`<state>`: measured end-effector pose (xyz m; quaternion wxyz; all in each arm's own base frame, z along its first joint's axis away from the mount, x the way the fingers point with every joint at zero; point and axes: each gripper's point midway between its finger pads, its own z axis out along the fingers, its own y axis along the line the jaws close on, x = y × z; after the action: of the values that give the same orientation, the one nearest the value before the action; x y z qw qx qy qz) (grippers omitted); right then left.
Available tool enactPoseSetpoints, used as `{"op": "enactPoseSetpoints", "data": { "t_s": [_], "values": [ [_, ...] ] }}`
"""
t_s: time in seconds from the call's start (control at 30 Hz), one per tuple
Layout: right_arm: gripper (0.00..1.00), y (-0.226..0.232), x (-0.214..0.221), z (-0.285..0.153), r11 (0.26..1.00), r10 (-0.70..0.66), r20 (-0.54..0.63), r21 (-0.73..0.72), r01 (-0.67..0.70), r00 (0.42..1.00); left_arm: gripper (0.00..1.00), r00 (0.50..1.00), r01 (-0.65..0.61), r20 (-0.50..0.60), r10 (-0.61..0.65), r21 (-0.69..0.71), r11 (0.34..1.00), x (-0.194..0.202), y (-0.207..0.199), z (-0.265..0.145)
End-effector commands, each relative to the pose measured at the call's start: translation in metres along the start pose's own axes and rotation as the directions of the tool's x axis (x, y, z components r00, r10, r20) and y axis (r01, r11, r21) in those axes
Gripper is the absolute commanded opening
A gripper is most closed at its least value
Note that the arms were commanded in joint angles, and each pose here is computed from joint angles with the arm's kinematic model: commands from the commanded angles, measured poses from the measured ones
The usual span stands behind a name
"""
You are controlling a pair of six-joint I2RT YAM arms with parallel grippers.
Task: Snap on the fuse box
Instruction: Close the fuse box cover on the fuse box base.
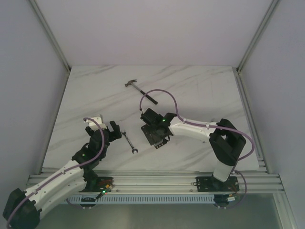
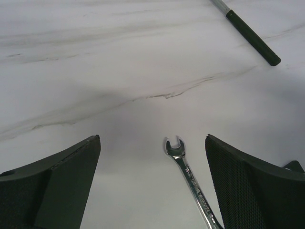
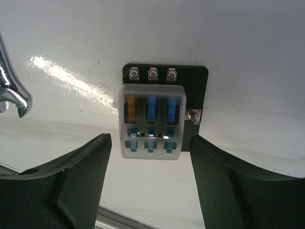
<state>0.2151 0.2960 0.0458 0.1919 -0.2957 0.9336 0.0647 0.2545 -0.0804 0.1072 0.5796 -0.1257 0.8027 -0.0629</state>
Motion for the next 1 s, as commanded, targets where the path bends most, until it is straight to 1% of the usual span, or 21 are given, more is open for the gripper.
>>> {"op": "enactPoseSetpoints", "data": {
  "t_s": [0.0, 0.1, 0.17, 0.23, 0.37, 0.5, 0.57, 0.67, 0.73, 0.83, 0.97],
  "values": [
    [0.72, -0.007, -0.020, -0.025, 0.999, 0.021, 0.083, 0.031, -0.023, 0.996, 0.99, 1.000, -0.010, -0.023, 0.011, 0.024, 1.000, 0.005, -0.002, -0.001],
    [0.69, -0.014, -0.023, -0.034, 0.999, 0.046, 0.107, 0.019, -0.048, 0.993, 0.96, 0.999, 0.007, -0.049, -0.003, 0.089, 0.996, 0.008, -0.016, -0.002],
    [0.62, -0.016, -0.024, -0.036, 0.997, 0.072, 0.120, -0.010, -0.071, 0.990, 0.94, 0.996, 0.038, -0.080, -0.026, 0.151, 0.988, 0.011, -0.030, -0.004],
    [0.59, -0.015, -0.020, -0.034, 0.993, 0.105, 0.125, -0.065, -0.098, 0.987, 0.91, 0.991, 0.084, -0.119, -0.058, 0.224, 0.971, 0.013, -0.048, -0.007],
    [0.55, -0.016, -0.015, -0.028, 0.979, 0.168, 0.122, -0.136, -0.151, 0.978, 0.86, 0.971, 0.188, -0.212, -0.114, 0.372, 0.909, 0.019, -0.086, -0.016],
    [0.52, -0.017, -0.011, -0.023, 0.958, 0.223, 0.121, -0.210, -0.194, 0.967, 0.82, 0.940, 0.290, -0.301, -0.159, 0.466, 0.836, 0.024, -0.118, -0.023],
    [0.52, -0.017, -0.015, -0.029, 0.946, 0.244, 0.148, -0.255, -0.202, 0.958, 0.79, 0.924, 0.334, -0.342, -0.173, 0.494, 0.803, 0.028, -0.130, -0.025],
    [0.51, -0.020, -0.014, -0.025, 0.932, 0.270, 0.147, -0.287, -0.220, 0.952, 0.76, 0.899, 0.383, -0.397, -0.184, 0.511, 0.769, 0.036, -0.146, -0.025],
    [0.50, -0.021, -0.010, -0.022, 0.926, 0.281, 0.138, -0.298, -0.230, 0.950, 0.73, 0.889, 0.394, -0.424, -0.172, 0.517, 0.760, 0.041, -0.156, -0.023],
    [0.49, -0.019, -0.010, -0.022, 0.920, 0.284, 0.142, -0.318, -0.228, 0.948, 0.69, 0.876, 0.394, -0.460, -0.144, 0.511, 0.764, 0.052, -0.168, -0.020],
    [0.48, -0.019, -0.009, -0.022, 0.917, 0.282, 0.144, -0.330, -0.222, 0.949, 0.66, 0.866, 0.393, -0.485, -0.120, 0.513, 0.764, 0.060, -0.182, -0.019]
  ]
}}
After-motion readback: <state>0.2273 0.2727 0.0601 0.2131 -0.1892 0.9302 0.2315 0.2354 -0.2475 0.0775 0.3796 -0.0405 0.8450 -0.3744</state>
